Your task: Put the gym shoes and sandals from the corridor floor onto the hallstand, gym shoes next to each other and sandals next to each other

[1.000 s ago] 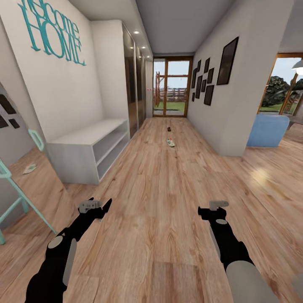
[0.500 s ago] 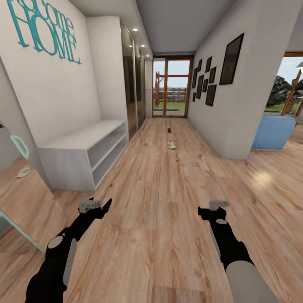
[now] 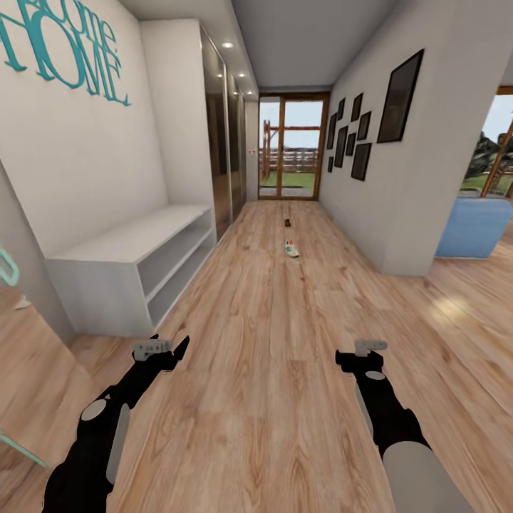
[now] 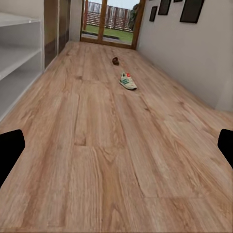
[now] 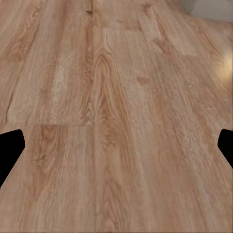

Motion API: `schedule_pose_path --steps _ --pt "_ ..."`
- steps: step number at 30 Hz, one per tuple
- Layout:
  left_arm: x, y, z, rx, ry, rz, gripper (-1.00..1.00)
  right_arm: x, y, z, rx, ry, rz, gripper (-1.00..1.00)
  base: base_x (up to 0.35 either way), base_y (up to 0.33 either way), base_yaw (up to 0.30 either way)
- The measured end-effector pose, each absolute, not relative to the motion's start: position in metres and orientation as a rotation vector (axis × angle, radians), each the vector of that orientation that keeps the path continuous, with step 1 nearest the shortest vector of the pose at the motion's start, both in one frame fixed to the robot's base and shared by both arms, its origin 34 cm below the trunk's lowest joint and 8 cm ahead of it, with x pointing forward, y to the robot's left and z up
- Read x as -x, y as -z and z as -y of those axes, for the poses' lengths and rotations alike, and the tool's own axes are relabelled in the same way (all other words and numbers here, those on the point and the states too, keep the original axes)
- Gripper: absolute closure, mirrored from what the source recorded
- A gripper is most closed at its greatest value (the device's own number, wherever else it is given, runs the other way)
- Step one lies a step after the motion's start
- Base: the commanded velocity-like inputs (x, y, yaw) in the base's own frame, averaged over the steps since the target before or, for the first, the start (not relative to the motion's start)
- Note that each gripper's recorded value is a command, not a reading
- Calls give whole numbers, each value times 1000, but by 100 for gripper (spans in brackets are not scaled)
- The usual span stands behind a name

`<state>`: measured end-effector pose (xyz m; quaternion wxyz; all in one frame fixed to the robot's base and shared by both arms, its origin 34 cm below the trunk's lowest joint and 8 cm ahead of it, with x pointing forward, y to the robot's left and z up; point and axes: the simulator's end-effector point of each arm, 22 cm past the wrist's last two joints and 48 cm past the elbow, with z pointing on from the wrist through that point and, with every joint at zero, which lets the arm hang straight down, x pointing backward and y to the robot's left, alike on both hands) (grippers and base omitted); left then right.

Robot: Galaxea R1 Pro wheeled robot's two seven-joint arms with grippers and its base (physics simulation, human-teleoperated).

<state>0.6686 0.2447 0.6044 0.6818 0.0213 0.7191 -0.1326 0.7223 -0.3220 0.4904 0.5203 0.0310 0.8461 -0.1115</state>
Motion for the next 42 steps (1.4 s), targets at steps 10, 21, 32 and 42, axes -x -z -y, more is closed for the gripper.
schedule_pose_path --steps 10,21,32,42 --pt "-669 -604 -245 -48 298 -1613 -100 -722 -490 321 -74 266 -2029 -100 349 0 0" --pt "-669 -604 -245 -48 298 -1613 -100 -722 -491 321 -73 266 -2028 -100 349 0 0" --pt "-669 -604 -245 -48 298 -1614 -100 -722 -490 321 -72 266 -2029 -100 349 0 0" --pt "-669 -604 -245 -47 298 -1614 -100 -722 -490 322 -76 267 -2030 -100 349 0 0"
